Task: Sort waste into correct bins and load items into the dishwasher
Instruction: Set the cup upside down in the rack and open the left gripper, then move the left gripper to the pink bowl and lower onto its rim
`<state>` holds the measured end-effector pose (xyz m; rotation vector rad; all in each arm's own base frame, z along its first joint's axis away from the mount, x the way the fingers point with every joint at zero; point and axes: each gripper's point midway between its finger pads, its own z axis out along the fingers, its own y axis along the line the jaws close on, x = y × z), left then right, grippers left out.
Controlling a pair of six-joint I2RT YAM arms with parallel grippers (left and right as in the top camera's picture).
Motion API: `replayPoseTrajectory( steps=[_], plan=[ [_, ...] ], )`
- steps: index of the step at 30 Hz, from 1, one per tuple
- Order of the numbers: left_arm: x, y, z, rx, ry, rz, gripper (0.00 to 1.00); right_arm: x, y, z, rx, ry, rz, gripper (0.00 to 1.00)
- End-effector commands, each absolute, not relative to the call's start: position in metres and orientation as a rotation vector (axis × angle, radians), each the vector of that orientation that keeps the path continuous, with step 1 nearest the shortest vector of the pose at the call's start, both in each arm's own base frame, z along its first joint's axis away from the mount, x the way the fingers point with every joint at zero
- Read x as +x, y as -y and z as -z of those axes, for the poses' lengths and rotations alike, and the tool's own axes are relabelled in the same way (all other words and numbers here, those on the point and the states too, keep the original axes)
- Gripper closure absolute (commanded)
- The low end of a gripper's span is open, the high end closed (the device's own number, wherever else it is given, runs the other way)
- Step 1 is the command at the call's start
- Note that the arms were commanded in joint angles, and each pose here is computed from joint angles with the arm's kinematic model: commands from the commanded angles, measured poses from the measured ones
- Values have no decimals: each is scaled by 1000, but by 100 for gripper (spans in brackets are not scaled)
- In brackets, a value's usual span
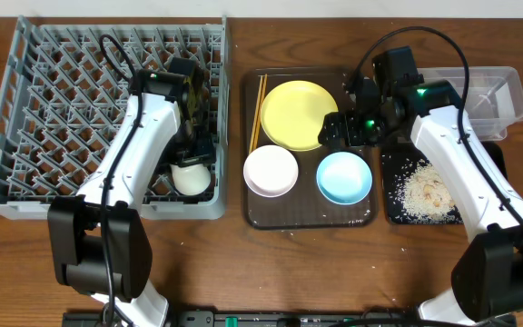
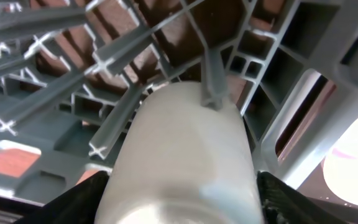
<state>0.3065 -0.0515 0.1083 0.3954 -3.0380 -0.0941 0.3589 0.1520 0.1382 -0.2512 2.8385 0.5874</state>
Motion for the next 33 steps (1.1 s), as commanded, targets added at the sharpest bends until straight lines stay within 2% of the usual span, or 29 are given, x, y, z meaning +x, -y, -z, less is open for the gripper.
replayPoseTrajectory(
  steps=[1,5,11,20,27,33],
  plan=[
    [301,49,-107,399,3013,127,23,363,-152,-154,-276,-2791,-574,1],
    [296,48,-108,396,2997,135,16,363,-152,-154,-287,-2788,-572,1],
    [297,50,-116,367,3009,111,15,363,-152,-154,-298,-2786,-570,1],
    [319,92,-209,144,3333,-57,15,370,-152,-161,-290,-2754,-572,1],
    [308,149,-212,-125,3370,-156,15,381,-142,-207,-252,-2683,-565,1],
    [322,182,-202,-222,3400,-208,15,375,-120,-254,-195,-2593,-548,2]
  ],
)
